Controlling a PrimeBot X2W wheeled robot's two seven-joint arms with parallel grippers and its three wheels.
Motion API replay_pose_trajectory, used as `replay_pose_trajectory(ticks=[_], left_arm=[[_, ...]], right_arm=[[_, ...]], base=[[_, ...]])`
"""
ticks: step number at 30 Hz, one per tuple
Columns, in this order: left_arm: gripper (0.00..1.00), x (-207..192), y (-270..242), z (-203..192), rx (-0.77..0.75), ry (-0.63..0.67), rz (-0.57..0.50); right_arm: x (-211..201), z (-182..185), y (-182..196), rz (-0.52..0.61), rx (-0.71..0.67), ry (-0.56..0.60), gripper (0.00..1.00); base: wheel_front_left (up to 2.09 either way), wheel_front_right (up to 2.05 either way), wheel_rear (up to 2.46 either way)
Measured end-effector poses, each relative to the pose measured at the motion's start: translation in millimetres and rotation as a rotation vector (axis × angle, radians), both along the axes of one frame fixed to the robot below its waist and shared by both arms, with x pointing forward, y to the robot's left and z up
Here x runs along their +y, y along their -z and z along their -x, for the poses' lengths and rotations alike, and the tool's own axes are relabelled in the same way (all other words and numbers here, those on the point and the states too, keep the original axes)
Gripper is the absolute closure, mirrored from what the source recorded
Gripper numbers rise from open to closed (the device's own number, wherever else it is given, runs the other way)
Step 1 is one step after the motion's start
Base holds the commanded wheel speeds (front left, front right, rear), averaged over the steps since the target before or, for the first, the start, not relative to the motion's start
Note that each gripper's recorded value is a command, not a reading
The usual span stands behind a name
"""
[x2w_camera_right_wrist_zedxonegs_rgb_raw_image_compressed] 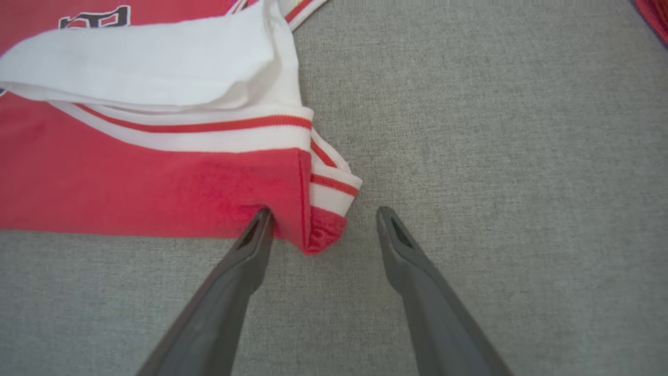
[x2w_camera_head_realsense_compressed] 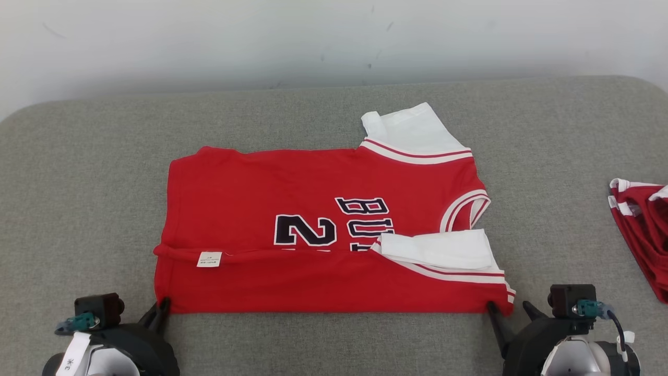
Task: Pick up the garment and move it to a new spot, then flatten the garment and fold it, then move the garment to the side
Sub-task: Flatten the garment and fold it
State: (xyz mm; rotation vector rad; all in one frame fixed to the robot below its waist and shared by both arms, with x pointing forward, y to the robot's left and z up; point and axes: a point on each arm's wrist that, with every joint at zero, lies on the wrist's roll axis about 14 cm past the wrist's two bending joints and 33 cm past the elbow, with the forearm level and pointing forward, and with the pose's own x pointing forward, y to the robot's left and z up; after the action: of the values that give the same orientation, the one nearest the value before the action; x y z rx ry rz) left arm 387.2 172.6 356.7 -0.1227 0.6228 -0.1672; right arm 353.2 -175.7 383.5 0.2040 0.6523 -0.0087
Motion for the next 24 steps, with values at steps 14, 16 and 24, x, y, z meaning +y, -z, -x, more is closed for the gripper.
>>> replay_pose_trajectory(ticks=[14,16,24], left_arm=[[1.00,2,1,-4,-0.005,-0.007,0.001],[1.00,3,1,-5,-0.006,-0.008,0.000],[1.00,4,-6,-7,-0.037,-0.019,0.006]], right_arm=[[6,-9,10,-0.017,0.046,0.004,1.00],[8,-10,10,-0.018,0.047,-0.001,1.00],[12,-14,7,-0.028,0.034,-0.017,1.00]], base=[[0.00,0.00,0.00],[0.00,0.00,0.00],[0.00,0.00,0.00]])
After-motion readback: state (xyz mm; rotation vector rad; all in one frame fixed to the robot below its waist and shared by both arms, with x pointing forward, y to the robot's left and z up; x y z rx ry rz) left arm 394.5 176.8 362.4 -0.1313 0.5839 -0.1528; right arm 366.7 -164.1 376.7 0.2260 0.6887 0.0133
